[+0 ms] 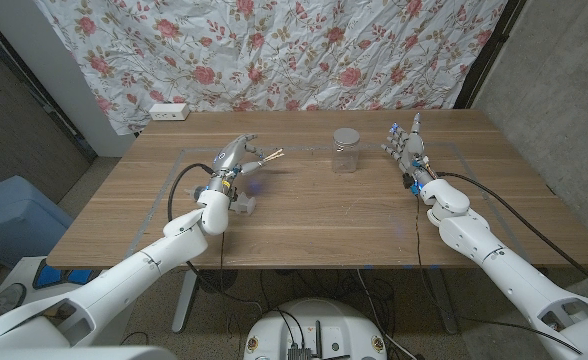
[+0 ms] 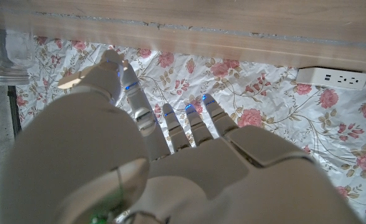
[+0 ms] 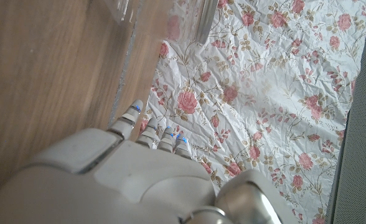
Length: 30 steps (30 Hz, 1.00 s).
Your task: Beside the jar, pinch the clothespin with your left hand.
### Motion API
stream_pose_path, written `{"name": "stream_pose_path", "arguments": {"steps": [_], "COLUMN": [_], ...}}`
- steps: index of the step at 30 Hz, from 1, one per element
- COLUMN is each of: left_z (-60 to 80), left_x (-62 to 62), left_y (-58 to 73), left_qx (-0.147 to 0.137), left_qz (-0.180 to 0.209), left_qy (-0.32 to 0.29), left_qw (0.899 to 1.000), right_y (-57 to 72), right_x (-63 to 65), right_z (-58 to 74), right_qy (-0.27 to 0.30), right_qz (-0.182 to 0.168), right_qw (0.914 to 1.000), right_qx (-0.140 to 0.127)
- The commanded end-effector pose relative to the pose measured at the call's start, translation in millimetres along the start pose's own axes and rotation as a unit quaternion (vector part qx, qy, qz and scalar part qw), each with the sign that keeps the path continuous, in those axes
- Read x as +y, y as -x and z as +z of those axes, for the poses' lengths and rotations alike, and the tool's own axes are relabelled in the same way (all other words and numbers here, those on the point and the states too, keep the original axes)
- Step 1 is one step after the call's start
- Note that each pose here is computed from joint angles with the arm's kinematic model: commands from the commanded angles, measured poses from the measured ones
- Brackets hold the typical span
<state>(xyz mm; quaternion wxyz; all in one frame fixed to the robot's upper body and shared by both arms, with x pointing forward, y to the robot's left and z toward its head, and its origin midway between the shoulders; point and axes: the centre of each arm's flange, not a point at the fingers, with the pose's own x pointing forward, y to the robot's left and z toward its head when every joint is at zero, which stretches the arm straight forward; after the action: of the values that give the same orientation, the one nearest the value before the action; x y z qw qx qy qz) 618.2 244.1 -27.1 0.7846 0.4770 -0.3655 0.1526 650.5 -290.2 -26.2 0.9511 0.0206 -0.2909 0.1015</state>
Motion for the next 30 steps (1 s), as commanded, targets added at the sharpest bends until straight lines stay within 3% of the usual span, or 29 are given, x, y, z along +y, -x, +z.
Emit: {"name": "stream_pose_path", "arguments": {"steps": [1,30], "left_z": [-0.6,2.9], "left_x": [-0.4,-0.5], "left_y": [-0.5,0.9], "left_qx": [-0.004,-0.017], "left_qz": [0.001,0.005], "left_qy": [-0.008,-0.012], "left_qw": [1.0,1.0], "right_y": [0.0,0.1], "right_x": [0.1,0.0], "right_z": [0.3,0.5], "right_qy": [0.0,0.0], "right_qz": [0.0,0.0], "right_qw": [1.0,1.0], "right_qx": [0.0,0.0]}}
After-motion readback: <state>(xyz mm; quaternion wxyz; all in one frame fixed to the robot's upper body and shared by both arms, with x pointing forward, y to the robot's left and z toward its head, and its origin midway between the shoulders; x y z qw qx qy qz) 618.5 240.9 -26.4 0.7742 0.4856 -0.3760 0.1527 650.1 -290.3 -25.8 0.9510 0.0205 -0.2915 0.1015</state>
